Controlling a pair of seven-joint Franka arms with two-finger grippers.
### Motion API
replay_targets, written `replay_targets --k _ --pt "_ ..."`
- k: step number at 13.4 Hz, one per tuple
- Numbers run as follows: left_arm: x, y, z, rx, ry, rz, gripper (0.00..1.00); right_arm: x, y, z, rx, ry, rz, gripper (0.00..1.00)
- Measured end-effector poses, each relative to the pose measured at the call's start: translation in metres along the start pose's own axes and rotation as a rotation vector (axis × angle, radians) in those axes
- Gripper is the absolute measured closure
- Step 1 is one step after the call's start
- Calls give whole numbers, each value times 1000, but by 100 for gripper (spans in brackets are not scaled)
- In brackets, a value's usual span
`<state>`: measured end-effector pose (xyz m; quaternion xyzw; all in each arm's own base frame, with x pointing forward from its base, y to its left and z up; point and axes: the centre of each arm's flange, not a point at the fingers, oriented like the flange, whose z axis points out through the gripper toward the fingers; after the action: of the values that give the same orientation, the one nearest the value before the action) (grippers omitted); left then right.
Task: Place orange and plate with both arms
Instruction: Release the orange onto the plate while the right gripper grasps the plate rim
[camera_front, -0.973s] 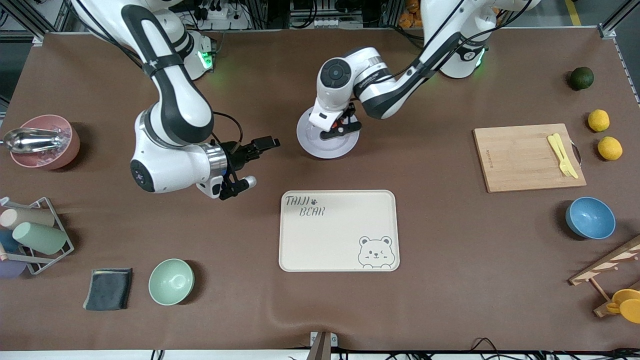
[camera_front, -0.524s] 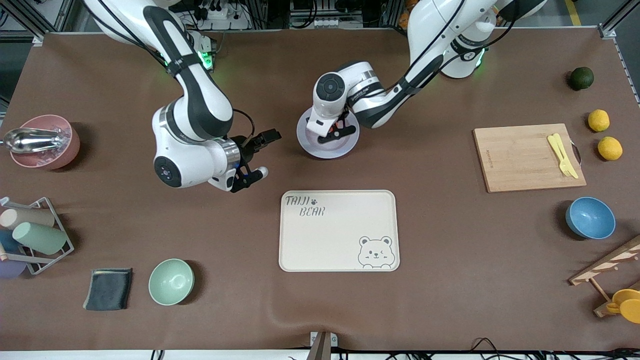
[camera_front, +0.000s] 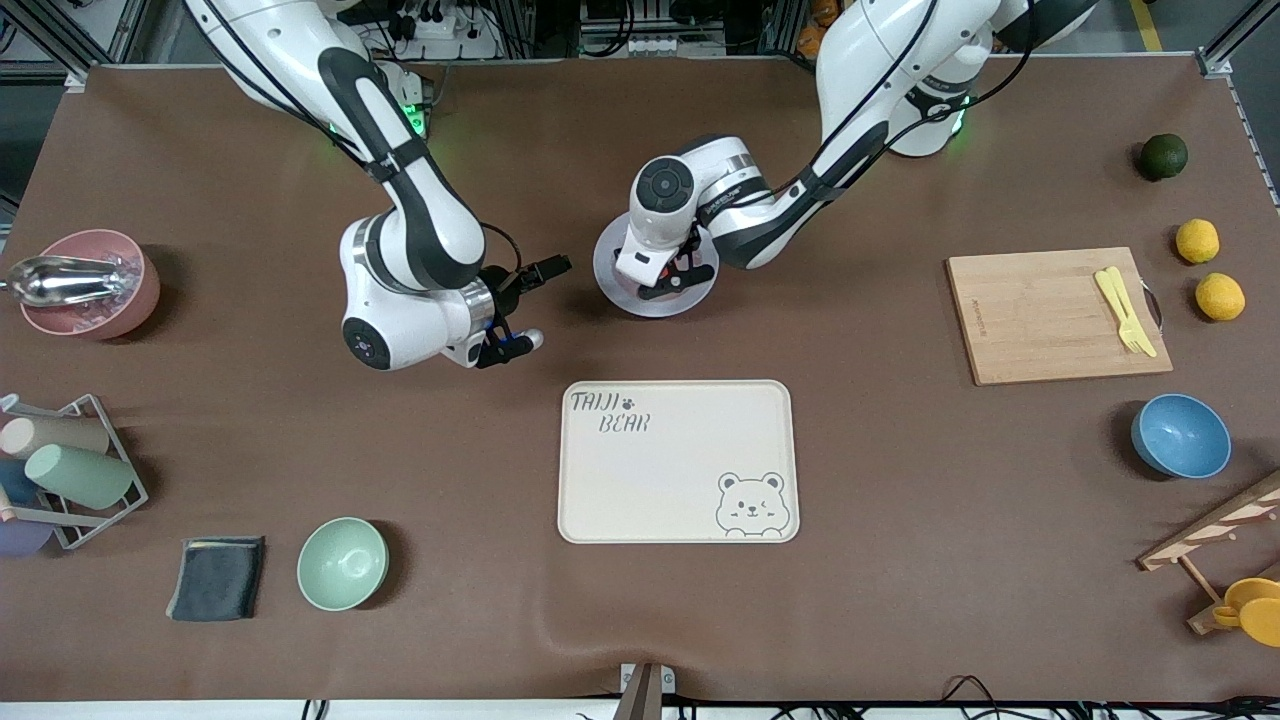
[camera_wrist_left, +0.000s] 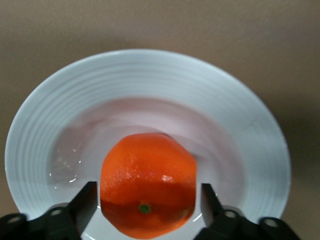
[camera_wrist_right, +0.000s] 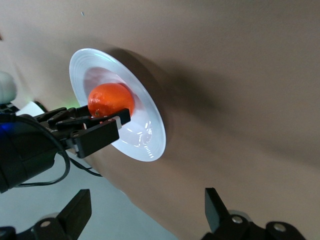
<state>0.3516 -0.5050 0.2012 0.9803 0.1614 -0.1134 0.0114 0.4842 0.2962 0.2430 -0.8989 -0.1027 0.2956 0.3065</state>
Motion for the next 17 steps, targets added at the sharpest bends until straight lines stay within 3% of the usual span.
replay_targets --k 3,5,7,11,14,17 --pt "44 7 -56 -92 63 -53 0 3 28 19 15 10 8 0" --pt "92 -7 -122 -145 138 -104 0 10 55 33 82 8 5 0" --pt "133 -31 -196 -165 218 -141 0 18 81 56 167 6 15 0" --pt "176 -70 -303 -155 302 -177 0 25 88 90 250 -1 46 0" --pt "201 -103 -355 -146 347 -136 0 29 62 112 270 41 48 0" --pt "224 -158 -399 -116 358 -54 0 25 34 146 236 44 28 0"
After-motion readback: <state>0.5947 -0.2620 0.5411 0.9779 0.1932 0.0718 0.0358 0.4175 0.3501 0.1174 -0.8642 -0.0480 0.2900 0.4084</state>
